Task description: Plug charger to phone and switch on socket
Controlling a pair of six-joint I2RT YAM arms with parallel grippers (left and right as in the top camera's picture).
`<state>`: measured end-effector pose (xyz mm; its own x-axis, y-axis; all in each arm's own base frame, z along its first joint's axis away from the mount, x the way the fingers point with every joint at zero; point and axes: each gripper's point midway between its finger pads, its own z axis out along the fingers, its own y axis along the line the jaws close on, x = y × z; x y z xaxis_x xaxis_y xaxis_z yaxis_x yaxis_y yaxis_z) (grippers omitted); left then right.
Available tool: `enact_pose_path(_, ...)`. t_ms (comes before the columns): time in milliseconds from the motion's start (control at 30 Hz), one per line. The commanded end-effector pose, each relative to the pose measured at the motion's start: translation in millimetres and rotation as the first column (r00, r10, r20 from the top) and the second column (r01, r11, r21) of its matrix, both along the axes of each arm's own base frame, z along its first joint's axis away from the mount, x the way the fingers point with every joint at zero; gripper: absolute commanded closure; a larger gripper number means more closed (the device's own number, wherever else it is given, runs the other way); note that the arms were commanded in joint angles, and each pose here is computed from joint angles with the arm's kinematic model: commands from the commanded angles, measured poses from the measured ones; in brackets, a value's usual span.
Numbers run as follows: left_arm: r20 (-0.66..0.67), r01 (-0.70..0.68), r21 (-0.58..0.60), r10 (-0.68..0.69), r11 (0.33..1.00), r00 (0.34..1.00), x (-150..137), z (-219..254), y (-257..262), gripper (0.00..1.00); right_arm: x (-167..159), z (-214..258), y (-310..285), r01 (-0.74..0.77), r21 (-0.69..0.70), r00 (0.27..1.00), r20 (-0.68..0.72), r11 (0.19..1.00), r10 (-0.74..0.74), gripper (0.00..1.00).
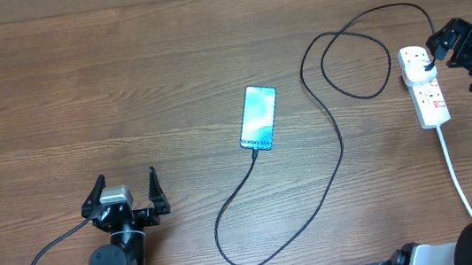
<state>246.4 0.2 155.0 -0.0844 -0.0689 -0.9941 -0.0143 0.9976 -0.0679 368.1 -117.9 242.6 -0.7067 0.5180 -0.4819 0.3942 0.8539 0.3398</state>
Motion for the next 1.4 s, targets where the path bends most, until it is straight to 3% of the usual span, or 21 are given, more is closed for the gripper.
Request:
enact_pose_path(0,0.009,0.007,0.021,-0.007,1.000,1.000,-0.3,1.2,-0.1,0.00,7.8,25.2,10.9,-0.032,-0.045,0.994,0.103,0.998,0.036,0.00)
enact_pose_path(200,0.009,0.007,0.021,-0.007,1.000,1.000,-0.3,1.2,-0.1,0.01,26.4,41.7,52.1,-0.126,-0.139,0.940,0.298,0.982,0.163,0.00)
enact_pose_path(400,0.009,0.007,0.021,-0.007,1.000,1.000,-0.3,1.2,-0.1,0.00,24.9,32.6,101.0,-0.191,-0.239,0.821,0.492,0.952,0.288,0.00)
enact_pose_path(633,0.009,0.007,0.021,-0.007,1.000,1.000,-0.3,1.2,-0.1,0.00,-10.6,11.6,139.7,-0.205,-0.320,0.641,0.671,0.925,0.374,0.00)
enact_pose_path(800,0.008,0.007,0.021,-0.007,1.000,1.000,-0.3,1.1,-0.1,0.01,-51.1,-12.1,147.9,-0.183,-0.346,0.565,0.729,0.920,0.387,0.00)
enact_pose_path(1367,0.008,0.007,0.021,-0.007,1.000,1.000,-0.3,1.1,-0.1,0.00,-103.8,-51.7,140.8,-0.088,-0.367,0.506,0.784,0.926,0.359,0.00)
